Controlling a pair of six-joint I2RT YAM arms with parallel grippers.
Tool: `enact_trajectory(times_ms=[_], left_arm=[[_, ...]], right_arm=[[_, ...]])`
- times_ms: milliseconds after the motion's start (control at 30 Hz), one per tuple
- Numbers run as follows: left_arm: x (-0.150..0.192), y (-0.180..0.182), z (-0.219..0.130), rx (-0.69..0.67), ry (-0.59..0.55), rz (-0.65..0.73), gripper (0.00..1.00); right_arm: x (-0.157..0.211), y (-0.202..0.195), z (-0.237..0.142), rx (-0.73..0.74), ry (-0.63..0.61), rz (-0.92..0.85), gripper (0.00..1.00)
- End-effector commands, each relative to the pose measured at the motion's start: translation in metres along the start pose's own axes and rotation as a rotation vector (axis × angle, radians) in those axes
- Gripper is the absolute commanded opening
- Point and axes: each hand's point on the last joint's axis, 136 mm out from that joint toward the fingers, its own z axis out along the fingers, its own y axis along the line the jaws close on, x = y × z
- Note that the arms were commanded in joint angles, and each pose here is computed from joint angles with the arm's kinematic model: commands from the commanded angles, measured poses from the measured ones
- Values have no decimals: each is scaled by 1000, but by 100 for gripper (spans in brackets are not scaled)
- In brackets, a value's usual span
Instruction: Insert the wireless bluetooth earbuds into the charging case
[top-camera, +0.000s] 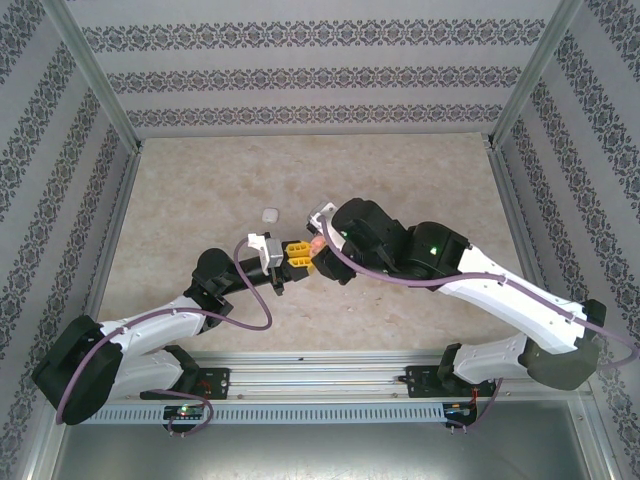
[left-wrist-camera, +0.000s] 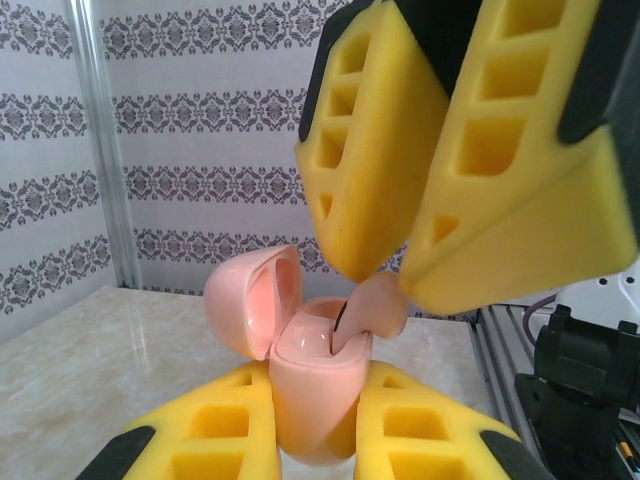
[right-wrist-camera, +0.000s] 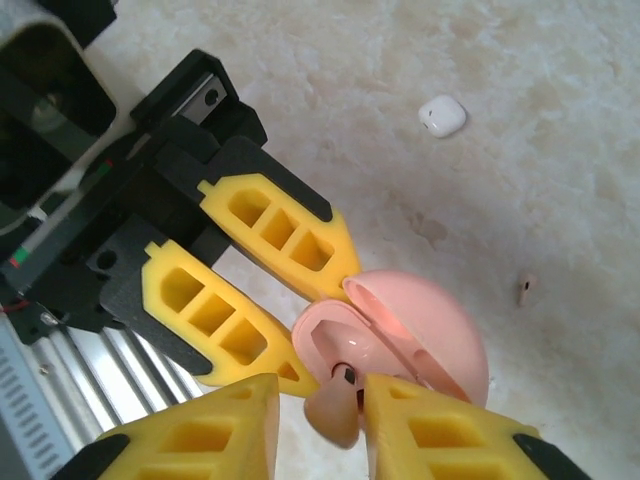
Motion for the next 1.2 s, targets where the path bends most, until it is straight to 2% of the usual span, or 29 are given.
enact_trajectory(times_ms=[0,133,500,800,1167], left_arm=[[-25,1,1,-9,-70,31,0],[-25,1,1,-11,-69,27,0],[-24,10,1,-58,-65,-34,0],[-25,15,0,-90,-64,-103,0],[-31,11,1,-64,-74,-145,0]], right_arm=[[-4,-5,-6,19,3,63,31],[-10,-3,-6,-8,-6,88,35],[-20,-9,-21,-40,-93,199,39],[-4,-28,-20,-52,-119,351,26],[-6,-20,-4,-103,-84,350,19]])
